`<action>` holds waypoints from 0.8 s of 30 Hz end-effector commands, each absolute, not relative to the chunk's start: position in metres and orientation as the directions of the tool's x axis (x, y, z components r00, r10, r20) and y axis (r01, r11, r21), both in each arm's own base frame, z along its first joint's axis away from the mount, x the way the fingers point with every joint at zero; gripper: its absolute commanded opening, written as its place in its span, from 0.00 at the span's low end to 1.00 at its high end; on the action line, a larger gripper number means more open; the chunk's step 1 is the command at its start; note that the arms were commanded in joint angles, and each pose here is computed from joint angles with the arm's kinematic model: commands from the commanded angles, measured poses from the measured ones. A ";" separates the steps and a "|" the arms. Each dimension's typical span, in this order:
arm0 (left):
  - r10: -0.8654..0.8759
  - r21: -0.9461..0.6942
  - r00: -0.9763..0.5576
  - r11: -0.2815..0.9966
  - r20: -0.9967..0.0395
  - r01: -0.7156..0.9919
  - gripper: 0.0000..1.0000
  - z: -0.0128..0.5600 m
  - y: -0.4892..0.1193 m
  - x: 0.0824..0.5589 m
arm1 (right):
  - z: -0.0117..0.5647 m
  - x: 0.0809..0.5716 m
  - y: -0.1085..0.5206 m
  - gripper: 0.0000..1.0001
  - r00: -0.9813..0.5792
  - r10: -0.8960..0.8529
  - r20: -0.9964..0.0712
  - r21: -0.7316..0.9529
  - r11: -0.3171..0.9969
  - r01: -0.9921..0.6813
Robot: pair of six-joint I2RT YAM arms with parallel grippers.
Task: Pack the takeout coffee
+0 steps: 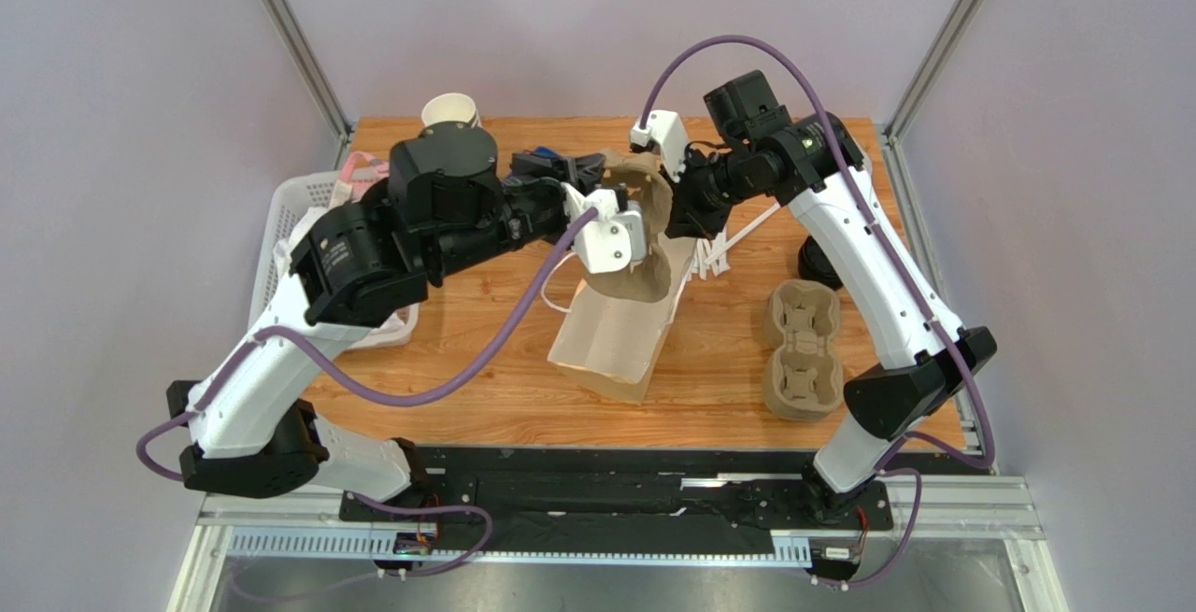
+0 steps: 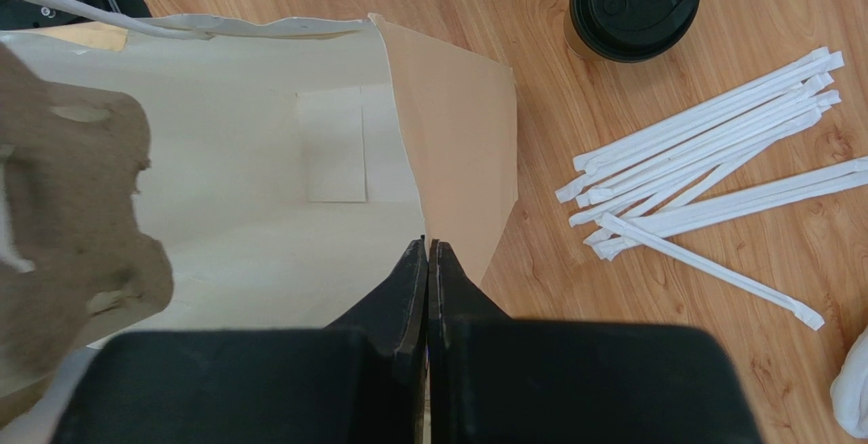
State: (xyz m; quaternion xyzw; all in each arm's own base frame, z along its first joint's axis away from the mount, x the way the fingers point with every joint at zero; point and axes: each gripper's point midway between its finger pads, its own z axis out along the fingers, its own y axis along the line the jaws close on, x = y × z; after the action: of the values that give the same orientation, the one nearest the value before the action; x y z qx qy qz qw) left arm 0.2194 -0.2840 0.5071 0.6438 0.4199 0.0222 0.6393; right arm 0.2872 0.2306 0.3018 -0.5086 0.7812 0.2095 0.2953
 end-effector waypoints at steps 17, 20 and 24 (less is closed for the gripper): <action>0.572 0.799 0.634 0.064 -0.520 0.598 0.00 0.444 -0.286 0.198 | 0.299 0.222 0.224 0.00 -0.327 -0.758 -0.564 0.138 0.304 -0.942; 0.580 0.787 0.625 0.047 -0.523 0.615 0.00 0.429 -0.283 0.194 | 0.304 0.220 0.225 0.00 -0.316 -0.754 -0.576 0.140 0.291 -0.947; 0.591 0.782 0.629 0.006 -0.506 0.624 0.00 0.403 -0.282 0.185 | 0.309 0.215 0.228 0.00 -0.299 -0.751 -0.589 0.136 0.272 -0.953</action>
State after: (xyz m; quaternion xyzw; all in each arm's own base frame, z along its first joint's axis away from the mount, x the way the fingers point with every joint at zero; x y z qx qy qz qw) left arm 0.1981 -0.2896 0.4045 0.7103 0.4383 -0.0078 0.5508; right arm 0.2692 0.2541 0.3124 -0.5422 0.7515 0.2243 0.3015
